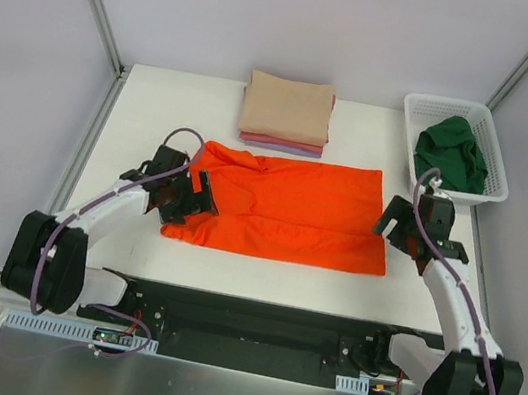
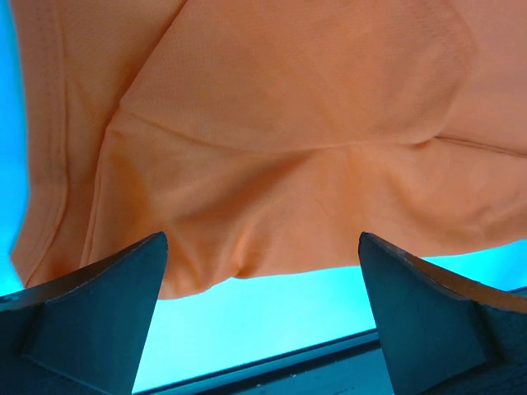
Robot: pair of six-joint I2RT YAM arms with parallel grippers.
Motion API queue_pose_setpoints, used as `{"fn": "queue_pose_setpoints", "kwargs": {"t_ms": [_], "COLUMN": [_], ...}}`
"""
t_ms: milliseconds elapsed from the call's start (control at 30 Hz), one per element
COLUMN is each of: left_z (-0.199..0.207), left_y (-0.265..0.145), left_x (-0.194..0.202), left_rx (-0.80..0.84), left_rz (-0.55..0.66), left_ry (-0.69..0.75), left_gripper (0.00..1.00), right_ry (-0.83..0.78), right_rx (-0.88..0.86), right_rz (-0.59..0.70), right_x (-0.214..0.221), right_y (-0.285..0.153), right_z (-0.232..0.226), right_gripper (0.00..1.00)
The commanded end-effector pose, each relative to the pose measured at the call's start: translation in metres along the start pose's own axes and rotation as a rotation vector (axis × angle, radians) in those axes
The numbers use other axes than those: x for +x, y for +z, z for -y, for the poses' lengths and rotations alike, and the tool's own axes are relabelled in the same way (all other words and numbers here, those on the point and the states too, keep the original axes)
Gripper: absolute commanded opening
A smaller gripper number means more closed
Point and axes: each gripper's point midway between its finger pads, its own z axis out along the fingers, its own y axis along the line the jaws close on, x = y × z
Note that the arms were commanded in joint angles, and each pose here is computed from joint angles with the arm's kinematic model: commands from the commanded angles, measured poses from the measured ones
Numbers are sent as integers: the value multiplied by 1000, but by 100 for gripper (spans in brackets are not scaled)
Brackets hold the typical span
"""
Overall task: Fold and stack the t-shirts
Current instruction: Fold the flattened tshirt in 1/3 of the way
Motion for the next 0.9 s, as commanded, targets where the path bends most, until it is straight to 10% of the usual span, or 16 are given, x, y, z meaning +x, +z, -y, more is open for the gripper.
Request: {"fn": "queue_pose_setpoints", "kwargs": {"t_ms": [0, 567, 867], "left_z": [-3, -99, -111], "left_y": [-36, -29, -7], "left_x": [-15, 26, 36], "left_rx": [-47, -376, -441], "left_rz": [121, 128, 28], "left_ry": [-30, -281, -289], "left_gripper": [99, 84, 42], "right_ry": [116, 275, 328], "right_rx": [89, 16, 89], "right_rz": [-2, -53, -126], "right_x": [31, 73, 96], "right_y": [-22, -22, -7], "right_z": [25, 20, 32], "right_gripper": [96, 96, 76]}}
